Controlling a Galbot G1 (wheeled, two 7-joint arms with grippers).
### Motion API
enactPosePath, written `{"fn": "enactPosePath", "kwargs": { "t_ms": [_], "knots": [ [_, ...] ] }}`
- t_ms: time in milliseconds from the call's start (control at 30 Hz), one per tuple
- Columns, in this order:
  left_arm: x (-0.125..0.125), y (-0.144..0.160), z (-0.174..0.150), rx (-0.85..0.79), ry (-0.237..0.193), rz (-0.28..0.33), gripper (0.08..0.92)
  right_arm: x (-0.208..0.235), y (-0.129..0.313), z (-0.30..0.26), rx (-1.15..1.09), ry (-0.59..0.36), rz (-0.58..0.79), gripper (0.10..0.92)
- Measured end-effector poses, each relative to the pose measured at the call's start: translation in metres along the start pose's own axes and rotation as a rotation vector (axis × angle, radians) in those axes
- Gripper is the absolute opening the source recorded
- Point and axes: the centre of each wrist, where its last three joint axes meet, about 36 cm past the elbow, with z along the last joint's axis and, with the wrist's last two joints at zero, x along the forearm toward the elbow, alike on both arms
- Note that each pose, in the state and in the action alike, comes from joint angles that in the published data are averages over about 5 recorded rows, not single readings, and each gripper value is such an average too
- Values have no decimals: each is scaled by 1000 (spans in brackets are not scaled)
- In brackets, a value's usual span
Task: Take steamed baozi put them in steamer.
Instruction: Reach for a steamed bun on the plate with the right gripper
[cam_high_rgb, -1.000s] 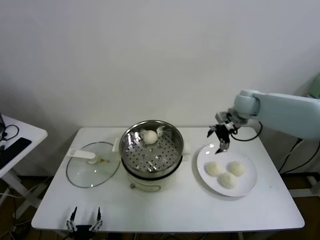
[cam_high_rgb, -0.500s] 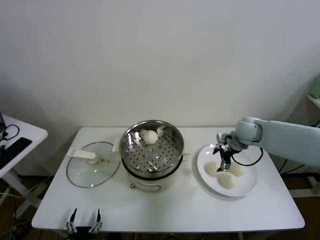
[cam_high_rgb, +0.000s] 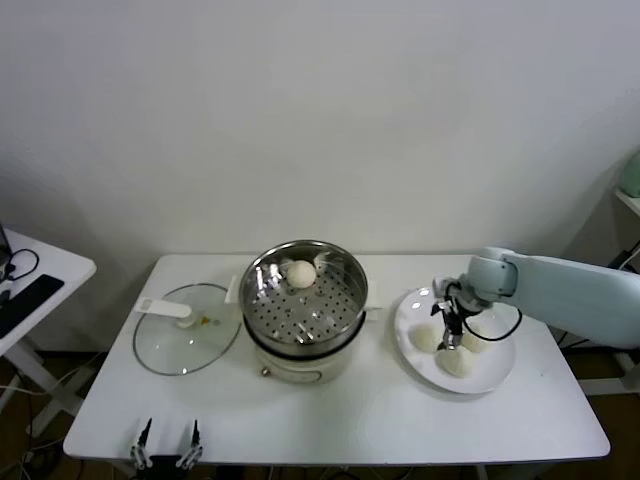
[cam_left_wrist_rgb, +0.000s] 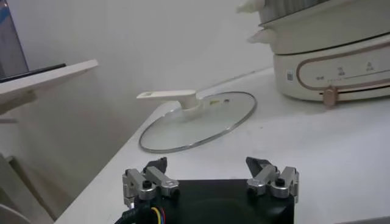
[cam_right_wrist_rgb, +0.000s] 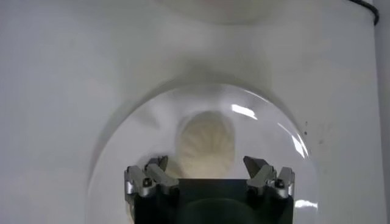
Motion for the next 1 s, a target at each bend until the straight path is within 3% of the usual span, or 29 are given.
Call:
{"fn": "enactPosePath", "kwargs": {
  "t_ms": [667, 1000],
  "knots": [
    [1, 1, 3, -7, 7, -6, 823, -27, -5, -7, 5, 18, -3, 820],
    [2, 2, 3, -11, 5, -10, 823, -33, -6, -11, 9, 12, -13, 709]
  ]
}}
